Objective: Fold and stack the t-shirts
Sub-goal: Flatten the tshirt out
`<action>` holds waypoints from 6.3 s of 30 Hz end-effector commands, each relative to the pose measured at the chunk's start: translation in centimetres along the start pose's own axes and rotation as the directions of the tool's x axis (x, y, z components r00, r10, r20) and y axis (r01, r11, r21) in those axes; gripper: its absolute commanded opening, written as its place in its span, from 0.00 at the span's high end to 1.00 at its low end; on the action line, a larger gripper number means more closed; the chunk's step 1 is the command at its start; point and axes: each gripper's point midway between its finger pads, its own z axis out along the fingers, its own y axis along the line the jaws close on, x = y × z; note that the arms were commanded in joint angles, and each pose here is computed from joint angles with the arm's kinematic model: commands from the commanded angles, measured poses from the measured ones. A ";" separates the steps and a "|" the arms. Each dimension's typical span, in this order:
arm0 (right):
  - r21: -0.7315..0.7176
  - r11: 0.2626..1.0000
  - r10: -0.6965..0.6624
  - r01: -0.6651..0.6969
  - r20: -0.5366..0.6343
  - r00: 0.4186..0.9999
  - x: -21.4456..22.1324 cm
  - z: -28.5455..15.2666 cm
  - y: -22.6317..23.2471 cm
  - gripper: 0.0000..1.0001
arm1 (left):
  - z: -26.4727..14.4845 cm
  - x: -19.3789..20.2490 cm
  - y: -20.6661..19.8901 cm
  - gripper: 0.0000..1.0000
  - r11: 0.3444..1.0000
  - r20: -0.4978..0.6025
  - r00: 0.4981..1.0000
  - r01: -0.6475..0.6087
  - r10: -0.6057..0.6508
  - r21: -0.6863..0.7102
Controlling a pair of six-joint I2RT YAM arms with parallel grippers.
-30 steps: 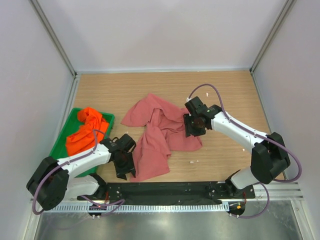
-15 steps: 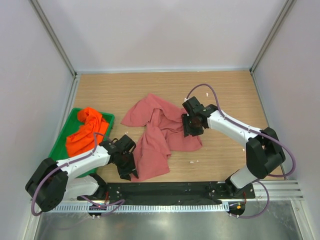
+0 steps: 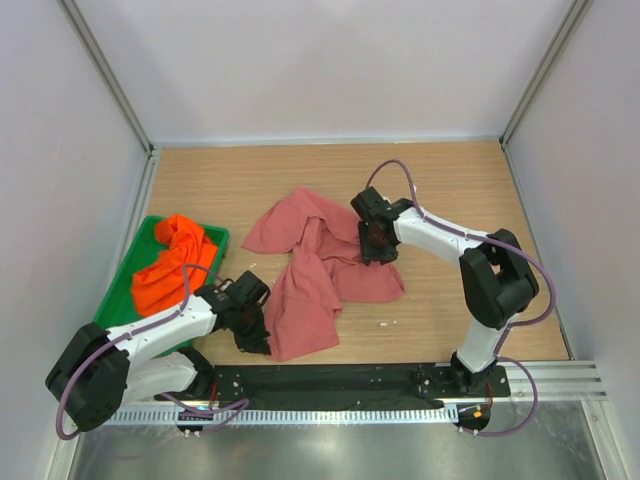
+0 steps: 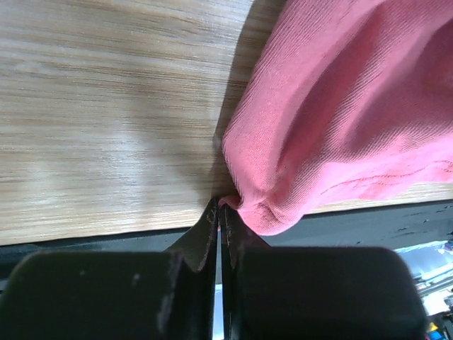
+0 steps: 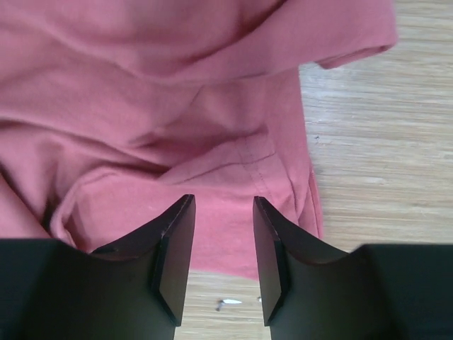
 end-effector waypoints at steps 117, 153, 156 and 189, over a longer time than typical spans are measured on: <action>-0.374 0.869 -0.302 0.325 0.122 0.946 -1.6 1.6 -0.6 0.51 | -0.8 -1.9 -2.5 1.00 0.987 0.026 0.987 -0.161 0.160 0.023; -0.380 0.896 -0.199 0.230 0.119 0.973 -1.9 1.9 -0.3 0.75 | -0.6 -1.5 -2.9 1.00 0.991 0.015 0.993 -0.119 0.119 0.054; -0.386 0.897 -0.185 0.217 0.120 0.975 -2.2 1.3 -0.1 0.82 | -1.1 -1.9 -3.2 1.00 0.991 0.034 0.992 -0.120 0.118 0.060; 0.026 0.974 0.036 -0.226 0.963 0.266 -17.4 -40.5 -13.8 0.99 | -56.0 -17.8 -14.5 1.00 0.897 0.994 -0.035 -0.435 -0.104 0.079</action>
